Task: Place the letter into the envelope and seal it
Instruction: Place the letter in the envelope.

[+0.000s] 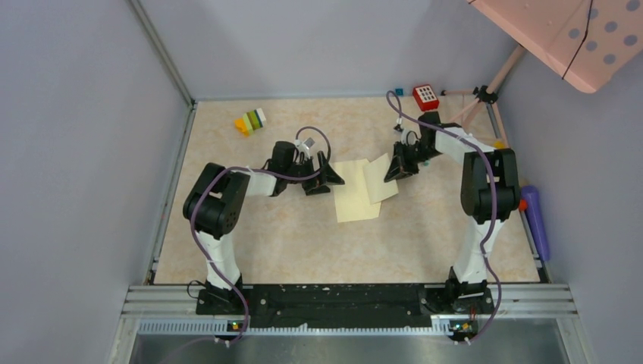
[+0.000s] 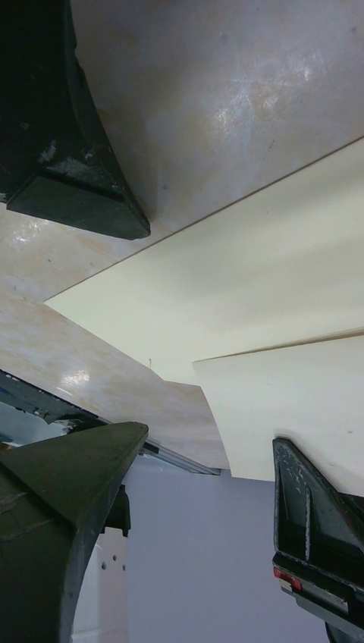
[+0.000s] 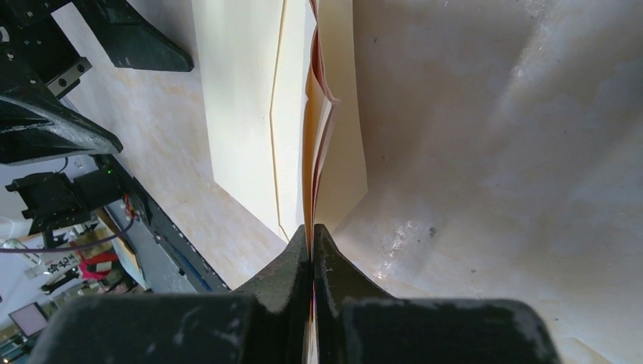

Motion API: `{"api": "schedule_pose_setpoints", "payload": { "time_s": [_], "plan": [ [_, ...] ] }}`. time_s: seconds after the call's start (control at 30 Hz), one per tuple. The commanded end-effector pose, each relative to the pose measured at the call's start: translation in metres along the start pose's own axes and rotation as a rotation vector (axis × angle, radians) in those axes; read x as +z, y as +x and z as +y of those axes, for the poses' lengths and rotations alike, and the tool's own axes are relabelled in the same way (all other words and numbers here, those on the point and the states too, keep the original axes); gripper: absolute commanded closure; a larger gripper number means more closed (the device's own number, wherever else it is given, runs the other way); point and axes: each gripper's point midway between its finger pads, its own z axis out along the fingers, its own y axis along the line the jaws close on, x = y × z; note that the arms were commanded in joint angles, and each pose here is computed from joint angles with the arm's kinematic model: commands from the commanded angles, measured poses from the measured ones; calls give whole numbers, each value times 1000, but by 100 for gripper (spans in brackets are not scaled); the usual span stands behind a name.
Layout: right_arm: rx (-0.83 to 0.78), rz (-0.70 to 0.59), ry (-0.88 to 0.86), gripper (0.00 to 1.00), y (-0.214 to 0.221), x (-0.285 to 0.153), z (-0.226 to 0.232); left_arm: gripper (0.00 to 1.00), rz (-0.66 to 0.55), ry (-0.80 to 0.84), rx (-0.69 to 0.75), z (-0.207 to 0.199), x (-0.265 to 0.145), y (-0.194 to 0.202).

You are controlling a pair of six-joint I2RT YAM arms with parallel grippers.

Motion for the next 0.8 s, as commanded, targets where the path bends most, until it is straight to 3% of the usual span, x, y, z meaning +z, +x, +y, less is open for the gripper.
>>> {"api": "schedule_pose_setpoints", "payload": {
  "time_s": [0.0, 0.37, 0.77],
  "plan": [
    [-2, -9, -6, 100, -3, 1, 1, 4, 3, -36, -1, 12, 6, 6],
    [-17, 69, 28, 100, 13, 27, -3, 4, 11, -36, -3, 11, 8, 7],
    [17, 62, 25, 100, 15, 36, -8, 4, 22, -31, 10, 6, 10, 10]
  ]
}}
